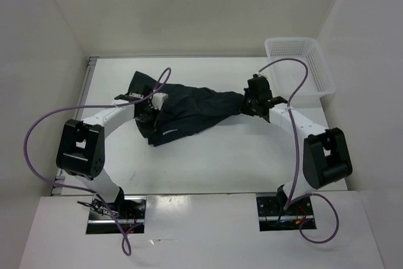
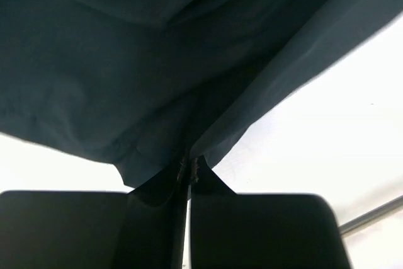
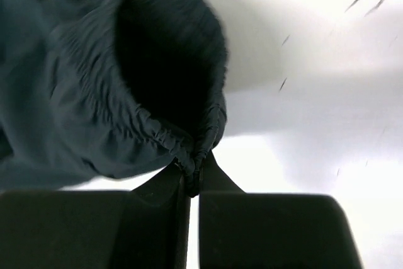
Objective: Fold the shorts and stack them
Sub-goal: Flatten the shorts out
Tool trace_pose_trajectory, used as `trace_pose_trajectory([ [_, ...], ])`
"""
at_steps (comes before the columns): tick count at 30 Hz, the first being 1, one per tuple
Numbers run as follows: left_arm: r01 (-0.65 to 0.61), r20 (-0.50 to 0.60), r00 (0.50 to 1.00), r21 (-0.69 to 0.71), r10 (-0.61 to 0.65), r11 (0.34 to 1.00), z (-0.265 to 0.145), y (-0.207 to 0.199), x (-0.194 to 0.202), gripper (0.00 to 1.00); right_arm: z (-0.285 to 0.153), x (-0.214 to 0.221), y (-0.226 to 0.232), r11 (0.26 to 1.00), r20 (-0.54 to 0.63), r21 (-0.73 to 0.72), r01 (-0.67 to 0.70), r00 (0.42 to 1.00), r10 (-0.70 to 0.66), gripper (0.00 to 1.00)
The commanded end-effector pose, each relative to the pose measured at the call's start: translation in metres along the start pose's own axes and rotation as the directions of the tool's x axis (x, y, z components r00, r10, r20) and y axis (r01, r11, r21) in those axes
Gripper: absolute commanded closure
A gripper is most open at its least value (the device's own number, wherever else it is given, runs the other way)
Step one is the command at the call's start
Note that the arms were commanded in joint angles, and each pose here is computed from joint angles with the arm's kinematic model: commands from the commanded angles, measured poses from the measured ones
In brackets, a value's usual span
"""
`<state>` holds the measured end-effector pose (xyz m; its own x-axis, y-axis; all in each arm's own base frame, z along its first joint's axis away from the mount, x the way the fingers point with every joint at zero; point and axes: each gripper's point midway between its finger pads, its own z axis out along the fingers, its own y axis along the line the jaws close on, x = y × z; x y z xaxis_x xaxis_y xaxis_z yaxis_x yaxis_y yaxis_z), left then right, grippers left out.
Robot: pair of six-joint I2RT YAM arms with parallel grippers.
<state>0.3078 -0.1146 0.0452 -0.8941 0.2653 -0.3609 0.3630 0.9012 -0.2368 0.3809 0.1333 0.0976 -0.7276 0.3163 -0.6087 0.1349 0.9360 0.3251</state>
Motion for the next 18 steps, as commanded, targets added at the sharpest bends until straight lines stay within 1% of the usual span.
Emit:
trace_pose_trajectory([
  [1,-0.018,-0.001,1.000,-0.087,0.018,0.996,-0.012,0.008,0.005,1.00,-0.022,0.031,-0.001,0.997,-0.063,0.019,0.072,0.995,-0.071,0.97],
  [2,-0.030,-0.025,0.999,-0.096,0.028,0.995,-0.013,0.005,0.012,1.00,-0.024,0.040,0.002,0.997,-0.082,0.000,0.078,0.994,-0.078,0.83],
  [3,-0.042,-0.058,0.998,-0.111,0.036,0.993,-0.015,0.003,0.024,1.00,-0.026,0.044,0.000,0.997,-0.096,-0.003,0.079,0.992,-0.078,0.47],
  [4,-0.110,-0.073,0.992,-0.165,0.099,0.980,-0.018,-0.004,0.029,1.00,-0.030,0.045,0.000,0.997,-0.099,-0.001,0.079,0.992,-0.079,0.40],
  [5,-0.149,-0.099,0.986,-0.191,0.132,0.970,-0.019,-0.008,0.040,1.00,-0.033,0.045,-0.001,0.997,-0.103,0.001,0.079,0.992,-0.079,0.34],
  [6,-0.188,-0.171,0.973,-0.200,0.154,0.962,-0.020,-0.011,0.067,0.97,-0.037,0.047,-0.004,0.995,-0.112,0.005,0.096,0.989,-0.094,0.27],
  [7,-0.243,-0.172,0.962,-0.195,0.210,0.950,-0.026,-0.023,0.074,0.94,-0.044,0.038,0.002,0.996,-0.078,-0.014,0.092,0.993,-0.093,0.26],
  [8,-0.261,-0.209,0.952,-0.184,0.222,0.948,-0.030,-0.027,0.089,0.91,-0.049,0.034,0.004,0.995,-0.062,-0.024,0.099,0.993,-0.101,0.22],
  [9,-0.270,-0.211,0.949,-0.153,0.235,0.951,-0.035,-0.034,0.096,0.86,-0.053,0.028,0.009,0.994,-0.039,-0.049,0.096,0.994,-0.098,0.20],
  [10,-0.270,-0.240,0.941,-0.099,0.240,0.958,-0.035,-0.043,0.107,0.75,-0.057,0.026,0.010,0.994,-0.020,-0.059,0.095,0.995,-0.096,0.20],
  [11,-0.264,-0.256,0.937,-0.077,0.237,0.961,-0.036,-0.046,0.115,0.69,-0.062,0.021,0.013,0.993,0.006,-0.074,0.094,0.996,-0.093,0.18],
  [12,-0.261,-0.255,0.937,-0.064,0.237,0.963,-0.036,-0.048,0.116,0.68,-0.061,0.022,0.013,0.994,0.008,-0.075,0.081,0.997,-0.081,0.18],
  [13,-0.257,-0.267,0.935,-0.054,0.234,0.965,-0.035,-0.048,0.121,0.62,-0.059,0.026,0.011,0.995,0.004,-0.073,0.072,0.997,-0.072,0.18],
  [14,-0.259,-0.253,0.938,-0.055,0.237,0.964,-0.033,-0.049,0.118,0.59,-0.055,0.027,0.011,0.995,0.000,-0.071,0.072,0.997,-0.073,0.18],
  [15,-0.258,-0.264,0.935,-0.054,0.235,0.965,-0.031,-0.048,0.119,0.55,-0.050,0.029,0.008,0.997,-0.011,-0.053,0.060,0.998,-0.061,0.18],
  [17,-0.266,-0.263,0.933,-0.051,0.244,0.963,-0.029,-0.050,0.118,0.53,-0.038,0.035,0.000,0.999,-0.027,-0.009,0.049,0.998,-0.050,0.18],
  [18,-0.266,-0.261,0.934,-0.051,0.244,0.963,-0.028,-0.051,0.115,0.47,-0.027,0.044,-0.007,0.999,-0.057,0.028,0.043,0.998,-0.041,0.18],
])
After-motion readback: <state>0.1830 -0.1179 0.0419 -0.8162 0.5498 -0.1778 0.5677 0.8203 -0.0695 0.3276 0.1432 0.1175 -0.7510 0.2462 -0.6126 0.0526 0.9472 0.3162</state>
